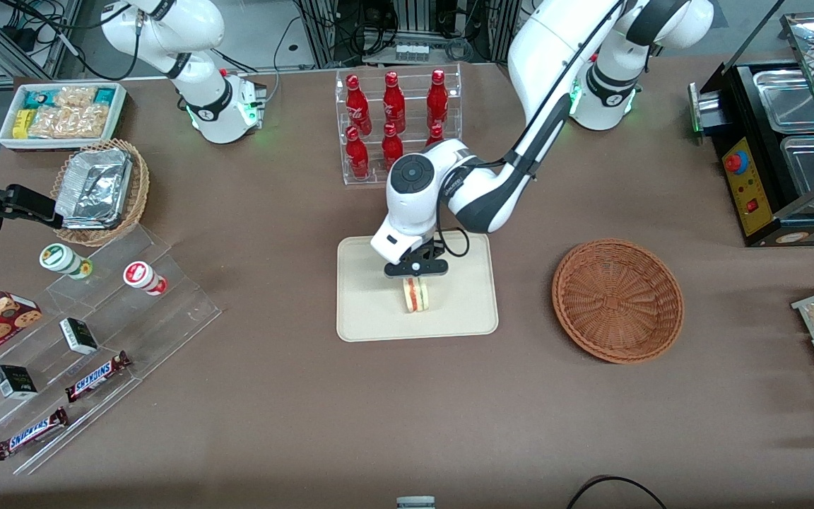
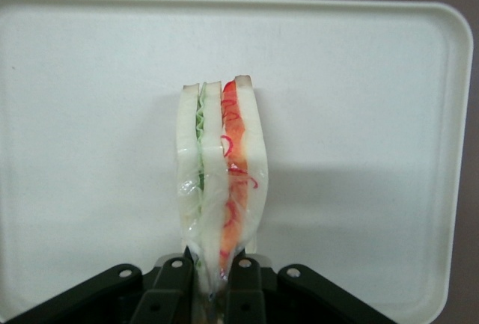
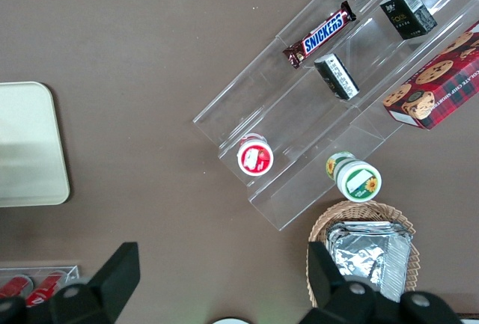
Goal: Place sandwich from basket to tray
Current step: 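Lower the sandwich onto the tray and open the left gripper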
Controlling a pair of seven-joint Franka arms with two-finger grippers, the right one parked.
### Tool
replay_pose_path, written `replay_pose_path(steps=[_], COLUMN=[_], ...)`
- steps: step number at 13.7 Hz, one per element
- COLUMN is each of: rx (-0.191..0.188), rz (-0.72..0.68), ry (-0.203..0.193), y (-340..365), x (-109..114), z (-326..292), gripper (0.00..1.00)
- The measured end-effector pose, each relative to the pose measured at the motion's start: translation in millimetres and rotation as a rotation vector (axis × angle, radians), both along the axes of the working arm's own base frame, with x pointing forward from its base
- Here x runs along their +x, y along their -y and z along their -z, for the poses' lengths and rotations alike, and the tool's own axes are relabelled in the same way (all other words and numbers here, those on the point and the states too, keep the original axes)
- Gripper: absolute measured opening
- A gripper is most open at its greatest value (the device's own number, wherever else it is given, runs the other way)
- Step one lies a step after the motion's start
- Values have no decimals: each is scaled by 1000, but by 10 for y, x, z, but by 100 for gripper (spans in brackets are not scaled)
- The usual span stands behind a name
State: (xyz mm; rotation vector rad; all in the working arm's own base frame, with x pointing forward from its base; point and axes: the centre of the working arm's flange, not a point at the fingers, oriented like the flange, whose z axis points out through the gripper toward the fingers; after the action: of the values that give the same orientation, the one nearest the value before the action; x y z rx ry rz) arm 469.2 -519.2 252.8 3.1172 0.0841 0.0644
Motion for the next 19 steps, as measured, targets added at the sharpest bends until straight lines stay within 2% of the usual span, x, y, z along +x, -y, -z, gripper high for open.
replay_pose_path(steps=[3, 5, 9, 13, 15, 19], rx=[28, 26, 11, -11, -7, 12], rz=[23, 22, 2, -129, -205, -357], ry=[-8, -2, 22, 74, 85, 65], y=[43, 51, 38, -171, -476, -1382], x=[-88, -82, 25, 273, 433, 740], z=[207, 203, 49, -811, -1319, -2198], gripper=[16, 20, 58, 98, 100, 100])
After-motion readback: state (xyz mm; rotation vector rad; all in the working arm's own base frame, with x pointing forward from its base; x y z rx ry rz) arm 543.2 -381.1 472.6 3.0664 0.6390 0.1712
